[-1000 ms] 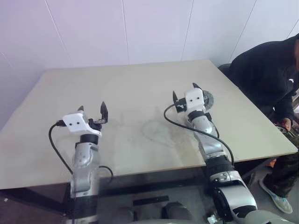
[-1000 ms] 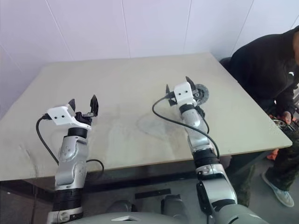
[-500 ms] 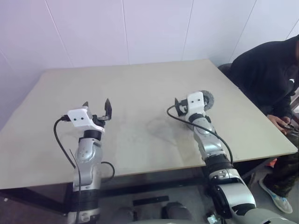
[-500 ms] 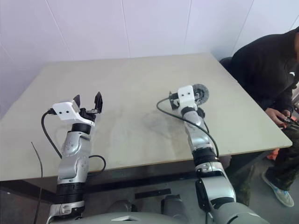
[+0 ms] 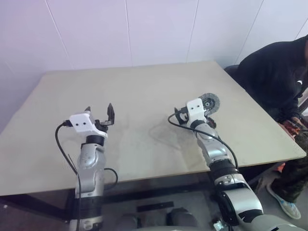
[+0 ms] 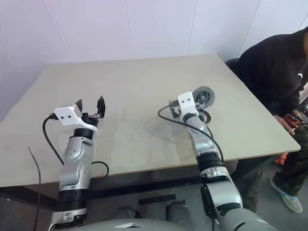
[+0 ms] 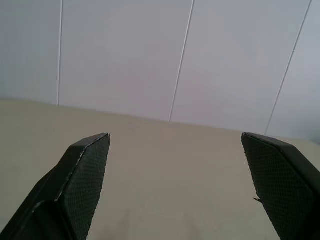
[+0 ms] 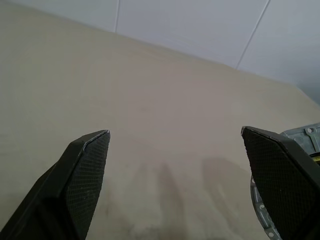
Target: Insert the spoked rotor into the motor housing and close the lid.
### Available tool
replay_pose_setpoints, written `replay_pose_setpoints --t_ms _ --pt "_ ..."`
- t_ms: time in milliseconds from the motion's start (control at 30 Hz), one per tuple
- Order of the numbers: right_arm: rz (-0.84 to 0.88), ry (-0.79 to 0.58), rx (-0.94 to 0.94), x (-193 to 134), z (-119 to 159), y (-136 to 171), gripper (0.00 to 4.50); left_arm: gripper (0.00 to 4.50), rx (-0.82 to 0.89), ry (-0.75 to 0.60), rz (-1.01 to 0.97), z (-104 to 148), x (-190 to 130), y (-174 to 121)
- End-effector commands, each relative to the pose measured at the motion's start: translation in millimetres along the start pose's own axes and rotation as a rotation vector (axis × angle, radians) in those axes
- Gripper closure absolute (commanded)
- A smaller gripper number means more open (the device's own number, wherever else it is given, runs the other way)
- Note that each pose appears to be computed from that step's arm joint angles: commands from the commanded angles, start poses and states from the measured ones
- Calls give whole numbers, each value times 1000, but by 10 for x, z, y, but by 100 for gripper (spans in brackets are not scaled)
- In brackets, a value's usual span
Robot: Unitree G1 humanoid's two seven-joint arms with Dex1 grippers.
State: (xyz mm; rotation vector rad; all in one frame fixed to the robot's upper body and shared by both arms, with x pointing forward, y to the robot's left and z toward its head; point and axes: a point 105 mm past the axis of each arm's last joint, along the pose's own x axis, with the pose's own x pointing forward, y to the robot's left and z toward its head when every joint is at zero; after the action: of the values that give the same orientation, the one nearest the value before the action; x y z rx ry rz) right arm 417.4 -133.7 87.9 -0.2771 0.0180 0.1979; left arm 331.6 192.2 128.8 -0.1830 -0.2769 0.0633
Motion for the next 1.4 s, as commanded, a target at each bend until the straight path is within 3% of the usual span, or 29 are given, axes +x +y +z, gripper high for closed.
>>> replay_pose_setpoints --t_ms 33,733,967,1233,1400 --pt "29 -12 -26 23 83 58 6 4 14 -59 2 159 18 5" --pt "44 -58 -21 91 181 64 6 4 60 -41 2 109 1 48" --pt "46 -24 -45 143 56 60 6 4 112 41 33 -143 -106 206" --pt "71 -204 -24 247 492 203 6 4 151 -15 25 13 13 264" --pt "24 -167 -19 370 459 176 6 4 197 -61 15 157 296 361"
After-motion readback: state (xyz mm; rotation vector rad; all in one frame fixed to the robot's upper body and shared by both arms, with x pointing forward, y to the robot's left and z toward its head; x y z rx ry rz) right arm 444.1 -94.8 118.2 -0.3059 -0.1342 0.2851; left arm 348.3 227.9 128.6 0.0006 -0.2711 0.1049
